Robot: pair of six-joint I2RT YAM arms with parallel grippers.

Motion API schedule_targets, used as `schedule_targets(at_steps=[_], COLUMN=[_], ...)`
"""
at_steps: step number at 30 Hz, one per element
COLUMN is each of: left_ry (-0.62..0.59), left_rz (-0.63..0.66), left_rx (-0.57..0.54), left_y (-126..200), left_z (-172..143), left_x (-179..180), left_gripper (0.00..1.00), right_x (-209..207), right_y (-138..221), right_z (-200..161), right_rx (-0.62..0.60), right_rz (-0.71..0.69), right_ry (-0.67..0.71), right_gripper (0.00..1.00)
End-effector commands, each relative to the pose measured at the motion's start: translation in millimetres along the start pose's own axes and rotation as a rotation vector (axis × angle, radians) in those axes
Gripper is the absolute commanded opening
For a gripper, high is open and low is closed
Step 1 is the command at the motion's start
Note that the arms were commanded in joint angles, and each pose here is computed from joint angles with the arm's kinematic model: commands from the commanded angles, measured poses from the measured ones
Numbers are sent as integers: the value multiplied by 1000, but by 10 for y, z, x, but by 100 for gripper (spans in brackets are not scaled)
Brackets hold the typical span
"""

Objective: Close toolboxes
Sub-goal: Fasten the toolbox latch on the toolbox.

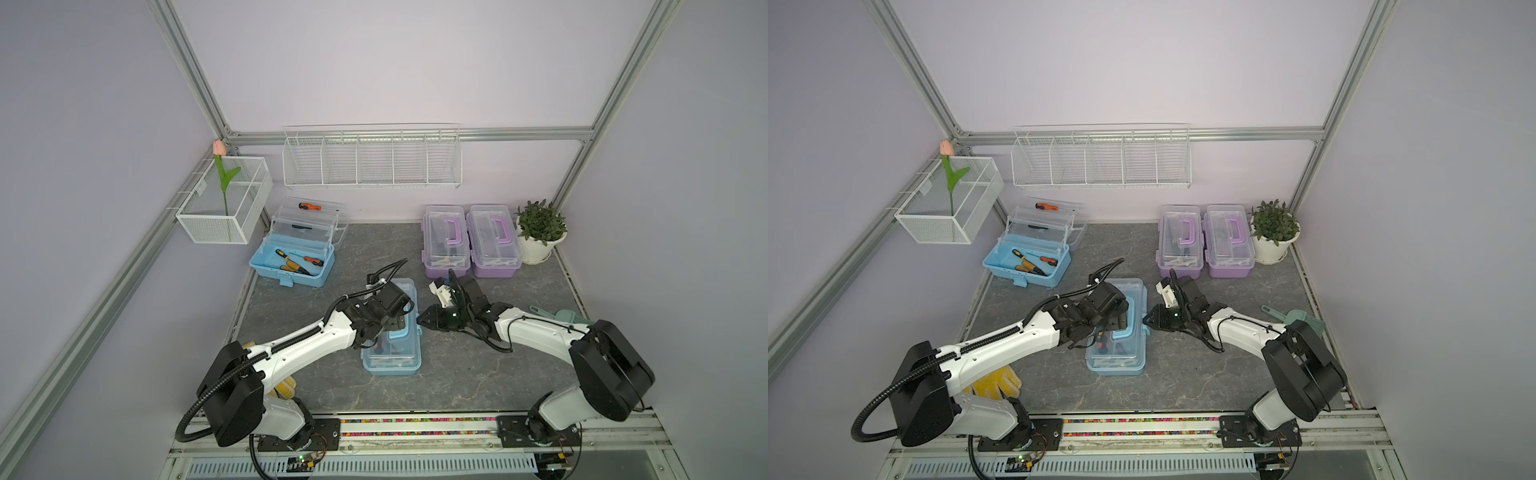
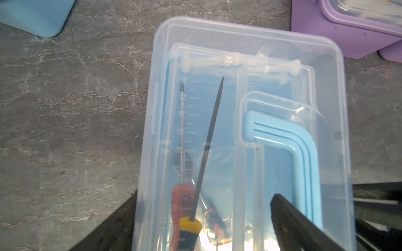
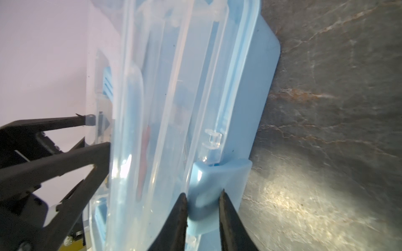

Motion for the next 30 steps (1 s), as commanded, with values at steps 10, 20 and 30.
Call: schedule_targets(at_steps=[10,20,30], left_ry=[-58,-63,-105], left_rz=[-20,-8,12], left_rx=[155,157,47], left_y=[-151,-164,260], left_z=[-386,-415,-29], left_x=[32,68,71], left_gripper=[92,92,98], right_x=[46,16,-112], right_y=[-360,-372,505], right_z=[-356,-366,-100], right_rx=[94,83,-43], right_rz=[246,258,-307], right_ry=[-89,-101,42], right_gripper=[28,28,52])
Point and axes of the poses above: each gripper's point midway between its finger pads, its own y axis back along the fingers, its own x axis along the line the jaws close on, z = x × y, the point moved 6 cm from there along y, back along the fingers, and after that the axes turned 3 degrees about -y, right-handed, at the moved point
